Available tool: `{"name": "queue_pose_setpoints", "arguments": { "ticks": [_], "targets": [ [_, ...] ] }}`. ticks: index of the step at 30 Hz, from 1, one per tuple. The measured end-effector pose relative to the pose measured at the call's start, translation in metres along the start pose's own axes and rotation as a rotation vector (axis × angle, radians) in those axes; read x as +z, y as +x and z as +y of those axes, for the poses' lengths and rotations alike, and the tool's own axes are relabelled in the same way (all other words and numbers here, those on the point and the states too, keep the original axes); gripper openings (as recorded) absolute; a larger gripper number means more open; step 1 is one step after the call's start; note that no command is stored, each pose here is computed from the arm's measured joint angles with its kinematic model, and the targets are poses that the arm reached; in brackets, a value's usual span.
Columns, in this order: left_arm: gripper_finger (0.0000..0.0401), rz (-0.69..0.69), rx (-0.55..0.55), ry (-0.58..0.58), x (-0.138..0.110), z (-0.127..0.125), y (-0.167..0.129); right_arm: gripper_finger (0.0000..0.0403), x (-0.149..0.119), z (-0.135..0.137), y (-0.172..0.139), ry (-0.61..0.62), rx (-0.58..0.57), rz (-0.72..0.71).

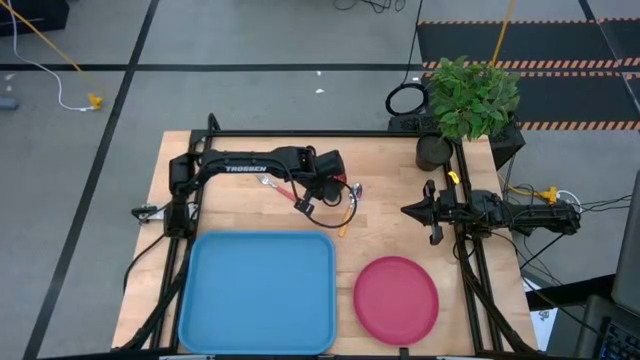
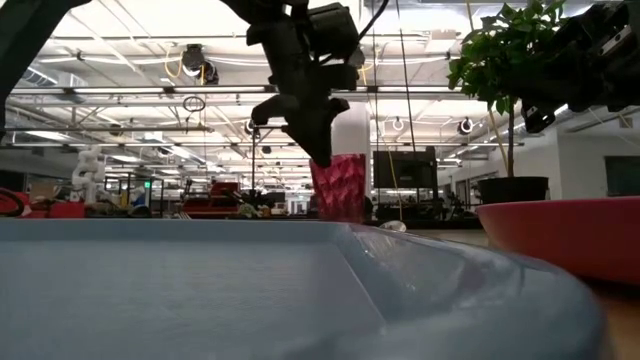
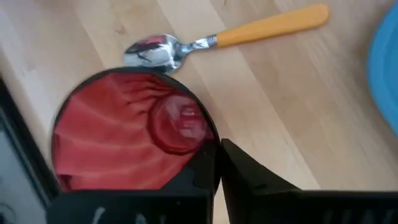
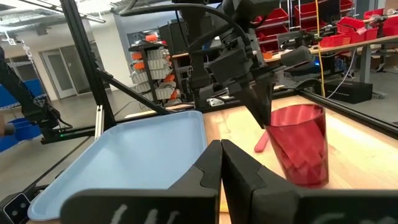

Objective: Pick and place plate/cup/fork/spoon on tray
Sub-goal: Put the red glass on the top left of the blue serving tray

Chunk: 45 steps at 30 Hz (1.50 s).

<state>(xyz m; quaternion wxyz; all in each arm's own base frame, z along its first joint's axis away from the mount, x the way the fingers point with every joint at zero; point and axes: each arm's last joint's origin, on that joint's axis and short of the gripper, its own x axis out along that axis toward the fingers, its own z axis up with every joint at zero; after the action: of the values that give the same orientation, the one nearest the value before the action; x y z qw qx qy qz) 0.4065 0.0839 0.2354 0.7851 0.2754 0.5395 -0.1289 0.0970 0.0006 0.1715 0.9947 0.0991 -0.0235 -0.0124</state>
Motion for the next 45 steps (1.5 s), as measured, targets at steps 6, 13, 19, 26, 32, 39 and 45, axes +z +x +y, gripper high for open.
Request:
{"name": "queue_pose_setpoints", "arguments": {
  "ticks": [6, 13, 19, 26, 32, 39, 45],
  "targets": [
    [0.0028, 0.038, 0.029, -0.012, 0.002, -0.003, 0.000, 0.0000, 0.000, 0.000, 0.000, 0.000, 0.000, -0.001],
    [0.0013, 0.052, 0.030, -0.083, 0.009, -0.018, -0.027, 0.0000, 0.000, 0.000, 0.000, 0.000, 0.000, 0.000],
    [0.0016, 0.012, 0.031, -0.111, 0.024, -0.050, -0.073, 0.0000, -0.001, 0.000, 0.001, -0.001, -0.003, 0.011],
    [0.0017, -0.039, -0.002, -0.127, 0.032, -0.098, -0.128, 0.0000, 0.000, 0.000, 0.001, 0.000, -0.001, 0.000],
    [0.0008, 0.009, -0.053, -0.186, 0.027, -0.141, -0.164, 0.0000, 0.004, 0.001, 0.001, 0.003, 0.008, -0.043],
    [0.0008, 0.114, -0.114, -0.293, 0.024, -0.191, -0.185, 0.0000, 0.005, 0.001, 0.001, 0.007, 0.009, -0.047],
    [0.0014, 0.197, -0.129, -0.399, 0.022, -0.233, -0.198, 0.0000, 0.009, 0.002, 0.000, 0.039, 0.020, -0.096]
  ]
}}
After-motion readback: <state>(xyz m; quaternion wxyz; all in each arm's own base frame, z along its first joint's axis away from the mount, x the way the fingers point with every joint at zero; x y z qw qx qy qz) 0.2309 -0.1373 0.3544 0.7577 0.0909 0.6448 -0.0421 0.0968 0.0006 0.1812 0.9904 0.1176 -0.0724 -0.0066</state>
